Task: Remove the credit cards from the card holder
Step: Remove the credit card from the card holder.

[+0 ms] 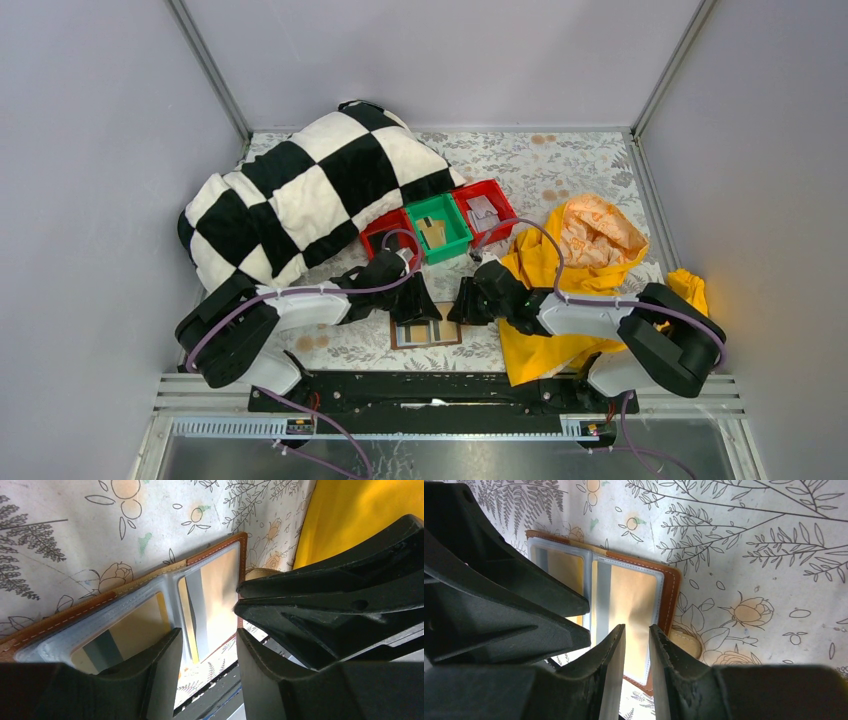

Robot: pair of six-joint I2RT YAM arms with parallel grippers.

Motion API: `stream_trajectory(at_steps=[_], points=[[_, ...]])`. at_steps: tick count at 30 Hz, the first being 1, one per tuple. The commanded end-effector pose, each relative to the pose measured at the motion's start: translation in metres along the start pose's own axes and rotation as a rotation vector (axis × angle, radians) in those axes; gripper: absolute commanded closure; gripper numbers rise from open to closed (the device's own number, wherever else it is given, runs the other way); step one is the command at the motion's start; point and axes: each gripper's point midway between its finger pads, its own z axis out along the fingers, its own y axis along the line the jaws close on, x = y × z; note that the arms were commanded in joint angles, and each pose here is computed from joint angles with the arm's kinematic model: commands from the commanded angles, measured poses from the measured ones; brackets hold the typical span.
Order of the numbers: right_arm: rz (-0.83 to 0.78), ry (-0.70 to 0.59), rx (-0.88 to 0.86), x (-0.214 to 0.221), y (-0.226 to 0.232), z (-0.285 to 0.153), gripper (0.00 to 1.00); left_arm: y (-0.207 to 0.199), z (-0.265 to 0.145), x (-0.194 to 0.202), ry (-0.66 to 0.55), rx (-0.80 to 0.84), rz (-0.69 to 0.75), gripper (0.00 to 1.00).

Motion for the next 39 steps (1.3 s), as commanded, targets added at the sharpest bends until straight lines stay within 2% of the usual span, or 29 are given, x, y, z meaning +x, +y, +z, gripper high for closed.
stream_trajectory(at_steps=[1, 7, 13, 31, 35, 39], points=[[0.007, 0.003, 0.014, 0.006, -0.006, 0.005, 0.68, 0.000, 0.003, -0.005, -0.019, -0.012, 0.006, 0.51], [0.017, 0.006, -0.008, 0.007, -0.003, 0.006, 0.69, 0.004, 0.004, -0.004, -0.020, -0.021, 0.002, 0.53], [0.033, 0.018, -0.045, 0.010, 0.003, 0.009, 0.70, 0.006, 0.005, -0.004, -0.020, -0.027, -0.003, 0.58], [0.077, 0.049, -0.027, 0.021, -0.006, 0.016, 0.75, -0.003, -0.007, -0.008, -0.068, 0.027, 0.000, 0.82], [0.078, 0.053, -0.027, 0.020, -0.004, 0.019, 0.75, -0.006, -0.009, -0.007, -0.070, 0.055, -0.024, 0.83], [0.078, 0.056, -0.024, 0.020, -0.005, 0.020, 0.76, -0.005, -0.013, -0.007, -0.085, 0.067, -0.034, 0.73]])
